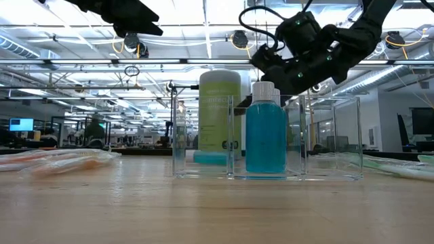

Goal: Pick & Place toothbrushing station
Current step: Put the mouthwash into the middle center of the transparent organizer

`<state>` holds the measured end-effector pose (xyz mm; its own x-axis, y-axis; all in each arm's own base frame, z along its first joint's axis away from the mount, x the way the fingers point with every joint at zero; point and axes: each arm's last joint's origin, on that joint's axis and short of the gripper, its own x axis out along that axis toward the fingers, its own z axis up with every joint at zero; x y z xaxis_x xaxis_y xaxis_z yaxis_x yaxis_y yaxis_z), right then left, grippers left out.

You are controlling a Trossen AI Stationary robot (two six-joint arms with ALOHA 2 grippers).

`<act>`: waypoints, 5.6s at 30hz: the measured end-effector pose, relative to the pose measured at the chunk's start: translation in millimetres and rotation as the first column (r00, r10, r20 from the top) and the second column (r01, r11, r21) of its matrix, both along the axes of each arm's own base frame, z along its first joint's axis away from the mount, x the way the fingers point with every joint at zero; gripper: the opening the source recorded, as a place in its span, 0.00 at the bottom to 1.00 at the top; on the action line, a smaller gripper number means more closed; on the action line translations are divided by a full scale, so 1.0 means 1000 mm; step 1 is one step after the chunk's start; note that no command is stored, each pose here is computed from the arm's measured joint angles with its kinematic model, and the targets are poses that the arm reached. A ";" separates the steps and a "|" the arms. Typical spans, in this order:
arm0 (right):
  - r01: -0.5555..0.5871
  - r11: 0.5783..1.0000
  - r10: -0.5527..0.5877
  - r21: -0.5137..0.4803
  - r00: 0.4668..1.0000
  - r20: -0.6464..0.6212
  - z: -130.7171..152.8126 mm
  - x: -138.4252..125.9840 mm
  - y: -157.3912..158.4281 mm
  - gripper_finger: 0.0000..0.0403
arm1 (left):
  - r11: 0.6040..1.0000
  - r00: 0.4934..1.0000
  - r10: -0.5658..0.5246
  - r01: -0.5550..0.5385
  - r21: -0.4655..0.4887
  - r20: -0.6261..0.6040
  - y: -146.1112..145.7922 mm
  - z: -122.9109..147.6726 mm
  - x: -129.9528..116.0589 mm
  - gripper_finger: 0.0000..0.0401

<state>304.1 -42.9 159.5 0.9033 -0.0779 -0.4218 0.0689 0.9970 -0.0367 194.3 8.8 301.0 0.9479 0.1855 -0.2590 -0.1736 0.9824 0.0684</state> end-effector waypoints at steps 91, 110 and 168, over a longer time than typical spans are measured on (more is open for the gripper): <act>-0.237 0.965 0.224 0.109 0.967 0.117 0.083 0.005 0.023 0.40 | 0.868 0.965 -0.254 0.260 0.424 -0.072 -0.036 -0.054 0.088 0.38; -0.403 0.909 0.356 0.108 0.884 0.303 0.101 0.008 0.031 0.40 | 0.877 0.916 -0.363 0.273 0.396 0.172 -0.038 -0.059 0.113 0.38; -0.411 0.862 0.380 0.296 0.911 0.160 0.089 -0.004 0.009 0.55 | 0.887 0.851 -0.433 0.345 0.306 0.295 -0.027 -0.033 0.119 0.00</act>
